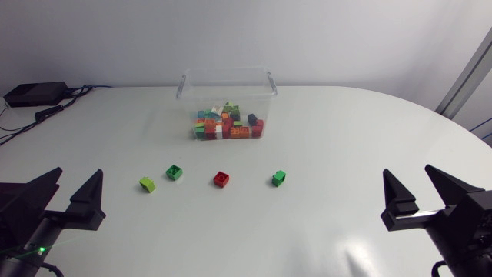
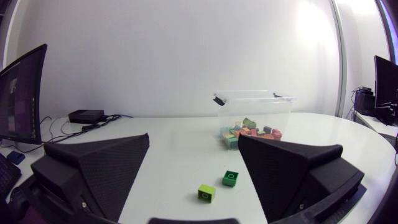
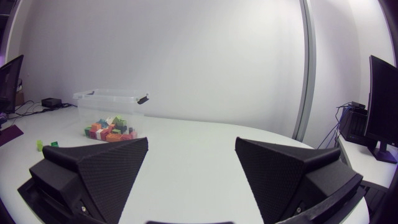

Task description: Place the duplo bricks in the container

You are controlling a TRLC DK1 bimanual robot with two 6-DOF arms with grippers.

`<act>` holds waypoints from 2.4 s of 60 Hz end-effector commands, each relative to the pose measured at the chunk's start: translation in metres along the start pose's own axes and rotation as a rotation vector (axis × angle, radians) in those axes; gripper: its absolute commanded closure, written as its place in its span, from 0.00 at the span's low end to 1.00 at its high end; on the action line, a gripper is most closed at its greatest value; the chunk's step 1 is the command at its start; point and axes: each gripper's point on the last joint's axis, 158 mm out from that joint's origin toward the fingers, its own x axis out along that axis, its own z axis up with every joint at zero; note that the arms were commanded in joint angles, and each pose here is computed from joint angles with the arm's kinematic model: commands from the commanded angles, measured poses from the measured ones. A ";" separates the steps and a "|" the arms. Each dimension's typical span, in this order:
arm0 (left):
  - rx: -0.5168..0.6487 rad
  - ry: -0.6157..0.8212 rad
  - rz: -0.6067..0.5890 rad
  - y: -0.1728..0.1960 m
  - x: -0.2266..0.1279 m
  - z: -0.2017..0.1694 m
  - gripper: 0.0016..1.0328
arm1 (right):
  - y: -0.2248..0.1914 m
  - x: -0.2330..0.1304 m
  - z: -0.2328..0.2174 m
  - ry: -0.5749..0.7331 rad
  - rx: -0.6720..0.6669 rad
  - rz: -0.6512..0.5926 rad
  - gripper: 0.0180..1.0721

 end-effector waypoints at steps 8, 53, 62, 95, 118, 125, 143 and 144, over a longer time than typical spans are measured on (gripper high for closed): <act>-0.003 0.007 -0.009 -0.002 0.000 -0.006 0.04 | 0.003 0.001 -0.011 0.020 0.014 0.012 0.04; 0.008 0.202 -0.065 -0.015 0.045 0.070 0.07 | 0.012 0.038 0.064 0.128 0.013 0.072 0.04; 0.023 0.381 -0.086 -0.022 0.072 0.041 0.07 | 0.015 0.068 0.050 0.256 0.013 0.087 0.04; 0.294 0.926 -0.249 -0.033 0.107 -0.059 0.08 | 0.030 0.110 0.008 0.578 -0.034 0.162 0.04; 0.359 1.267 -0.356 -0.028 0.099 -0.107 0.08 | 0.051 0.126 -0.024 0.799 -0.003 0.277 0.04; 0.361 1.326 -0.373 -0.027 0.098 -0.120 0.08 | 0.051 0.134 -0.026 0.818 -0.055 0.282 0.04; 0.359 1.392 -0.384 -0.032 0.100 -0.148 0.12 | 0.068 0.131 -0.051 0.916 -0.329 0.396 0.05; 0.360 1.395 -0.383 -0.032 0.101 -0.150 0.12 | 0.070 0.130 -0.053 0.924 -0.331 0.404 0.05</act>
